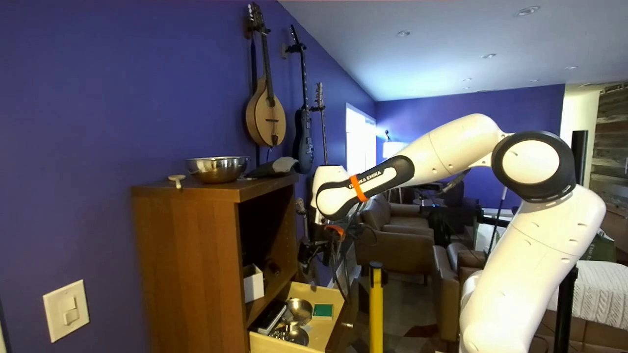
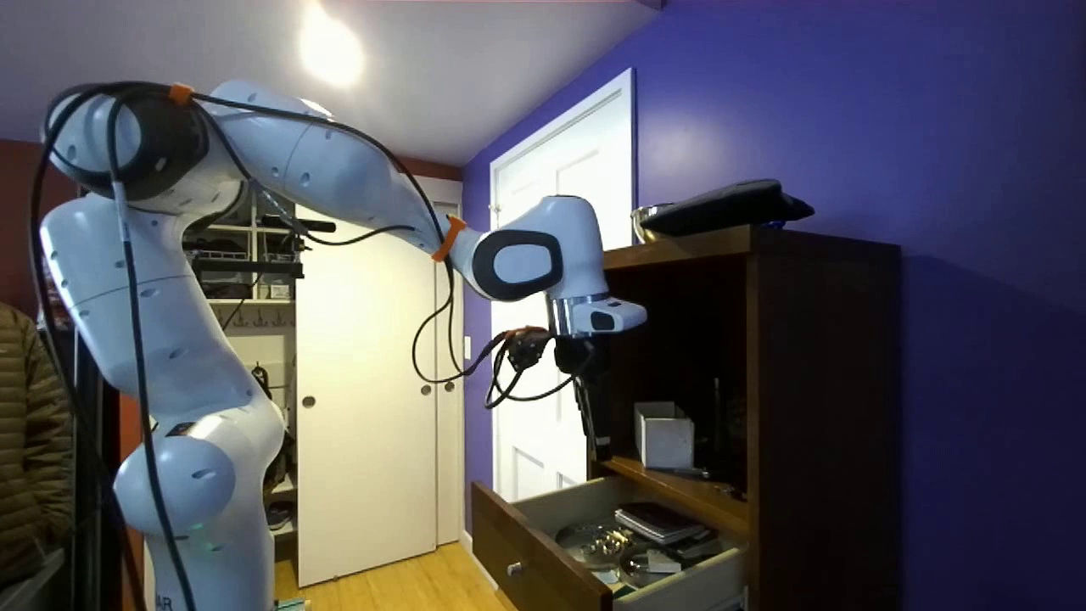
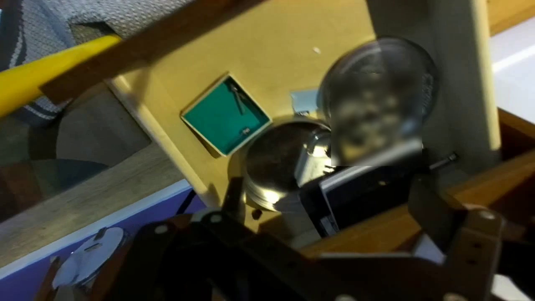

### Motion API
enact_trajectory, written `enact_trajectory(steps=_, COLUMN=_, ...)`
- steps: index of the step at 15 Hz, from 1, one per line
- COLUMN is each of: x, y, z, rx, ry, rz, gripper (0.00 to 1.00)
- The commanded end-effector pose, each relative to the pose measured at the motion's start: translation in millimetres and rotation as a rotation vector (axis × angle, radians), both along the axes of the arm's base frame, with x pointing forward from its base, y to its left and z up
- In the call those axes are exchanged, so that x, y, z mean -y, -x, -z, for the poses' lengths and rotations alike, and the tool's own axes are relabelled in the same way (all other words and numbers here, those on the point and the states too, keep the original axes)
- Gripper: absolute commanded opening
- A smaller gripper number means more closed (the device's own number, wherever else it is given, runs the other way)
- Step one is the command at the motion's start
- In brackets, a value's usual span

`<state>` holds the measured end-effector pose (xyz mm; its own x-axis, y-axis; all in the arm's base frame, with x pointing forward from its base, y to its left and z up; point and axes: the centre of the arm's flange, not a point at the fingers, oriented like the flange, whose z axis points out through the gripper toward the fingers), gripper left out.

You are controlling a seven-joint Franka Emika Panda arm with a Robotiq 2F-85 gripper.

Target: Put the white box in the open drawer

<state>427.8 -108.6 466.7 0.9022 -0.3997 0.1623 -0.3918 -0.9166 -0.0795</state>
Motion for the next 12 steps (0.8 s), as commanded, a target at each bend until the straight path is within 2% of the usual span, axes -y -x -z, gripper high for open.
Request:
enact_trajectory(steps=1, x=-10, y=-44, z=-14, rx=0.141, ry=-0.054, rz=0.135, gripper=1.00)
enact_trajectory(steps=3, x=-8, y=-44, z=-14, rx=0.235, ry=-0.080, rz=0.196, gripper=1.00)
enact_trajectory(steps=5, x=7, y=-32, z=-8, rx=0.287, ry=-0.142, rz=0.268, gripper=1.00)
enact_trajectory(steps=8, x=30, y=-18, z=4, rx=0.324, ry=-0.225, rz=0.396, gripper=1.00)
enact_trajectory(steps=9, x=23, y=-30, z=-3, rx=0.279, ry=-0.173, rz=0.327, gripper=1.00)
enact_trajectory(steps=11, x=33, y=-25, z=3, rx=0.290, ry=-0.195, rz=0.372, gripper=1.00)
enact_trajectory(steps=12, x=30, y=-34, z=6, rx=0.317, ry=-0.198, rz=0.417, gripper=1.00)
